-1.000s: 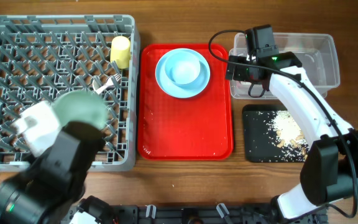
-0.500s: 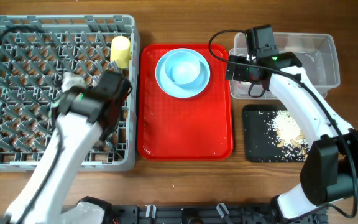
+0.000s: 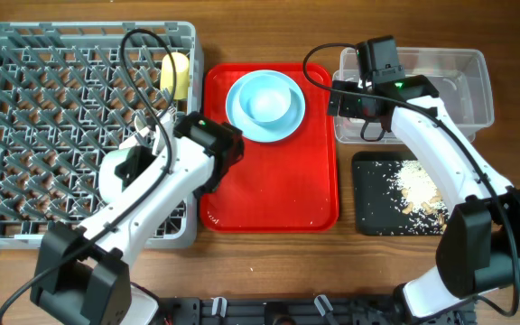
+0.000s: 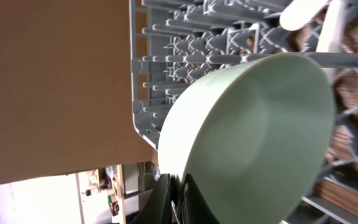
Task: Sort waste into correct bins and load items into the dishwasher rack
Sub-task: 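Move left gripper back toward the blue plate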
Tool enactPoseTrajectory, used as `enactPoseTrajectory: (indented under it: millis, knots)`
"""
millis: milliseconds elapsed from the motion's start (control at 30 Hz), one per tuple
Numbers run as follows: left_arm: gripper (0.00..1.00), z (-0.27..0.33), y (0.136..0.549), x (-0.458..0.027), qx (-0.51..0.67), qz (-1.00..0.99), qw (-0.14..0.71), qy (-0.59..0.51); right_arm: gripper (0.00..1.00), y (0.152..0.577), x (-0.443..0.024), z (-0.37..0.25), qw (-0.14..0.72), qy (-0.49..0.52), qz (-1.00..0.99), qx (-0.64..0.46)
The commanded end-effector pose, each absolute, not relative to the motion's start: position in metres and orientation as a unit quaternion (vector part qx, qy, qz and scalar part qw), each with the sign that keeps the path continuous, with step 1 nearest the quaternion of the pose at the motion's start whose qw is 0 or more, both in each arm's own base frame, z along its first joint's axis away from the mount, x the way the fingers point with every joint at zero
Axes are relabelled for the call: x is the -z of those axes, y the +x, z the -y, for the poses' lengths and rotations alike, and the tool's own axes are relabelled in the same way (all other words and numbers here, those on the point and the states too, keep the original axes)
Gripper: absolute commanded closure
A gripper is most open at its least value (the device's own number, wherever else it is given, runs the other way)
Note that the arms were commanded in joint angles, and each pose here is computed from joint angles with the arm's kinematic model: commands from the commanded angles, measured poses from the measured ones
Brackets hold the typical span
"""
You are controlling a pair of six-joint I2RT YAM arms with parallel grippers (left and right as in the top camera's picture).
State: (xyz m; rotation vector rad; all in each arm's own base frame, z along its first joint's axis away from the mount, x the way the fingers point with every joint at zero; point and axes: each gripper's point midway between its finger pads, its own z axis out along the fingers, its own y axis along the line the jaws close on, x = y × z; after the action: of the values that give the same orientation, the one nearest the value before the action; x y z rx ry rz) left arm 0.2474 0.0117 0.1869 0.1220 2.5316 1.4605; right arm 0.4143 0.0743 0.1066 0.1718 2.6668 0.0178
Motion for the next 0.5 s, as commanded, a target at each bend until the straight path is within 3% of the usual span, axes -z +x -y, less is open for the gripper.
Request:
enactPoseTrajectory:
  millis: [0,400,433,467]
  knots:
    - [0.96,0.022,0.225,-0.150,-0.408,-0.911,0.060,0.012,0.00,0.416,-0.103,-0.070,0.231,0.061,-0.971,0.004]
    - [0.93,0.054,0.217,-0.131,-0.344,-0.937,0.061,-0.007,0.00,0.416,-0.103,-0.070,0.231,0.061,-0.971,0.004]
    - [0.69,0.055,0.216,-0.130,-0.340,-0.939,0.059,-0.009,0.00,0.416,-0.103,-0.070,0.231,0.061,-0.971,0.004]
    - [0.56,0.056,0.216,-0.130,-0.339,-0.939,0.058,-0.009,0.00,0.416,-0.103,-0.070,0.231,0.060,-0.971,0.004]
